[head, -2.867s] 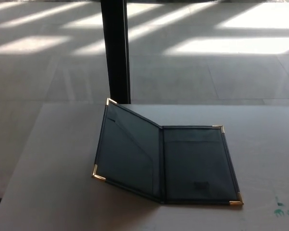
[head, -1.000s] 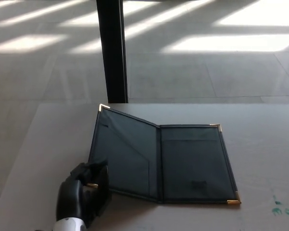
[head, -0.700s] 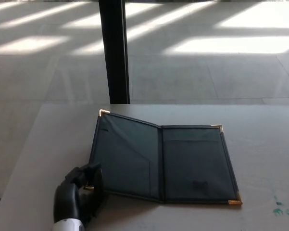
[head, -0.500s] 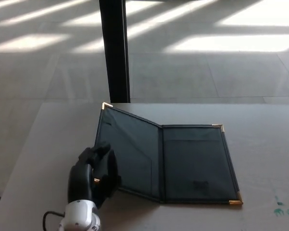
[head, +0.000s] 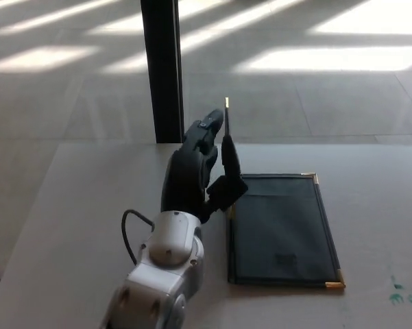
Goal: The robot uses its left hand to push the cover of the diary kept in the middle of the desk to close it
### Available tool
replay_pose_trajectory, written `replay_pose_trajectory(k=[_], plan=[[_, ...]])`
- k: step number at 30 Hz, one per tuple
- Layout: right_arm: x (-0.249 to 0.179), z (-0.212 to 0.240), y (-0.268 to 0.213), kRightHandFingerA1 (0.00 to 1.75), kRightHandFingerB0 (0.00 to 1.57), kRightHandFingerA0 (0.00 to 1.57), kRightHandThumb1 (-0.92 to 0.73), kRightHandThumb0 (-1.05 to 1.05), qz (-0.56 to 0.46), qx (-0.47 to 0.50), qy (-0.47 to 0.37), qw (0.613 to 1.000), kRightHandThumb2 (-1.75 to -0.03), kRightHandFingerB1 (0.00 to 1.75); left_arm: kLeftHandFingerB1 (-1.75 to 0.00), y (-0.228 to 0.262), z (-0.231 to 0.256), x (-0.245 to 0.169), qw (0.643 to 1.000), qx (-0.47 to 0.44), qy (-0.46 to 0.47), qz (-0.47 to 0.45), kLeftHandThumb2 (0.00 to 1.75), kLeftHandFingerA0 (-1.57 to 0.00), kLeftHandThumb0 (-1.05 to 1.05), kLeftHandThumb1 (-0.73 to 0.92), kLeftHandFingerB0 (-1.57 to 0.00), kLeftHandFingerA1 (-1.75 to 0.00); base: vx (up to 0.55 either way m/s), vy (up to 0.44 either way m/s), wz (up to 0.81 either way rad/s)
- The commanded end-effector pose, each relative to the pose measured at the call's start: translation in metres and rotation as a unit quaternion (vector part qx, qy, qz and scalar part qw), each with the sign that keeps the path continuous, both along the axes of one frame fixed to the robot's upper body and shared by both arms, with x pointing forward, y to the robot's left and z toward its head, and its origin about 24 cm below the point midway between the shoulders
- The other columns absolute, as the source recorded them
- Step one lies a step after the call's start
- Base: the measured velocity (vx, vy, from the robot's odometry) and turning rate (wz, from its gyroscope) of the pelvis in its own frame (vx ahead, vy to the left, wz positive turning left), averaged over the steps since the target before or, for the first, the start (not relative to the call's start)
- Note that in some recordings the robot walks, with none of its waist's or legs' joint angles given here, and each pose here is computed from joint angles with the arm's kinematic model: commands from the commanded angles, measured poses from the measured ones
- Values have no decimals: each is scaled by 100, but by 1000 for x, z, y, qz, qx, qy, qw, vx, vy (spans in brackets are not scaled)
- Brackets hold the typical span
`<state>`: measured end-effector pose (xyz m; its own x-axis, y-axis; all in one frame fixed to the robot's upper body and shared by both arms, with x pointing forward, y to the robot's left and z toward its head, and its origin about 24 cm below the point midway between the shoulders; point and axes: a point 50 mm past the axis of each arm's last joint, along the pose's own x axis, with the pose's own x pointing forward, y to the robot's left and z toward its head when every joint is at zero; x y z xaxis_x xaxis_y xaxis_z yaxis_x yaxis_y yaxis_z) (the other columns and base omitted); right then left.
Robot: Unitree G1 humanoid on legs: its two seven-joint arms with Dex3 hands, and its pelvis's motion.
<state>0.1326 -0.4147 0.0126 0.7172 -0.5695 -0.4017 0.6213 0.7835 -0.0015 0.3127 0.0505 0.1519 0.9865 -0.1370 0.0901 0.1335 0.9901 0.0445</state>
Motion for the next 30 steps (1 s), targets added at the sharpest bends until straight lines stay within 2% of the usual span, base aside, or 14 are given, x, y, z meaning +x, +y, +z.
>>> replay_pose_trajectory(k=[1,2,3,5,7,9,11,16,17,18,23,24,25,30], plan=[[4,7,-5,79,58,76,-56,-95,4,-22,11,1000,-109,63,0,-65,82,-58,753,488,-434,-77,80,0,-96,92,0,0,0,0,0],[4,9,-5,77,64,75,-77,-97,6,-22,10,1000,-64,60,-9,-73,74,-68,719,509,-462,-106,124,0,-104,86,0,-22,0,0,0],[5,10,-4,80,59,77,-55,-95,8,-20,8,1000,-109,64,0,-80,65,-77,690,522,-482,-138,93,0,-94,92,0,0,0,0,0],[5,11,-3,77,63,77,-77,-99,12,-20,7,1000,-66,60,0,-87,54,-89,655,542,-497,-175,89,0,-93,92,0,0,0,0,0],[8,9,-3,75,61,72,-79,-96,21,-23,13,999,-64,58,-12,-104,34,-108,589,568,-542,-192,121,0,-104,83,0,-28,0,0,0],[9,8,-2,78,65,76,-78,-97,23,-29,17,999,-65,59,0,-109,26,-118,567,576,-548,-216,85,0,-94,91,0,0,0,0,0],[10,10,0,79,63,77,-78,-98,29,-42,15,999,-66,60,-15,-115,11,-127,558,564,-564,-226,116,0,-94,72,0,-32,0,0,0],[18,11,0,74,59,79,-80,-96,34,-44,11,998,-65,57,-16,-118,-20,-134,551,569,-561,-242,121,0,-97,79,0,-29,0,0,0],[18,12,0,79,51,80,-59,-88,42,-48,13,998,-111,62,-16,-118,-26,-135,551,569,-560,-242,121,0,-98,79,0,-28,0,0,0],[19,12,1,74,56,78,-82,-95,47,-47,12,998,-66,57,-16,-118,-32,-136,557,570,-552,-245,122,0,-99,80,0,-26,0,0,0],[13,13,1,78,56,80,-82,-95,52,-46,20,997,-65,58,-2,-122,-60,-142,596,568,-508,-254,122,0,-104,86,-7,-21,0,0,0],[15,12,4,78,55,79,-82,-94,57,-46,25,997,-65,56,-20,-119,-67,-140,614,573,-479,-255,85,0,-88,92,0,0,0,0,0],[17,12,6,79,59,79,-82,-94,55,-43,26,997,-66,56,-6,-118,-74,-136,629,577,-455,-253,122,0,-99,84,0,-24,0,0,0],[22,12,9,81,58,79,-81,-96,49,-30,18,998,-66,57,-14,-115,-78,-122,653,575,-437,-230,120,0,-90,79,-1,-32,0,0,0]])
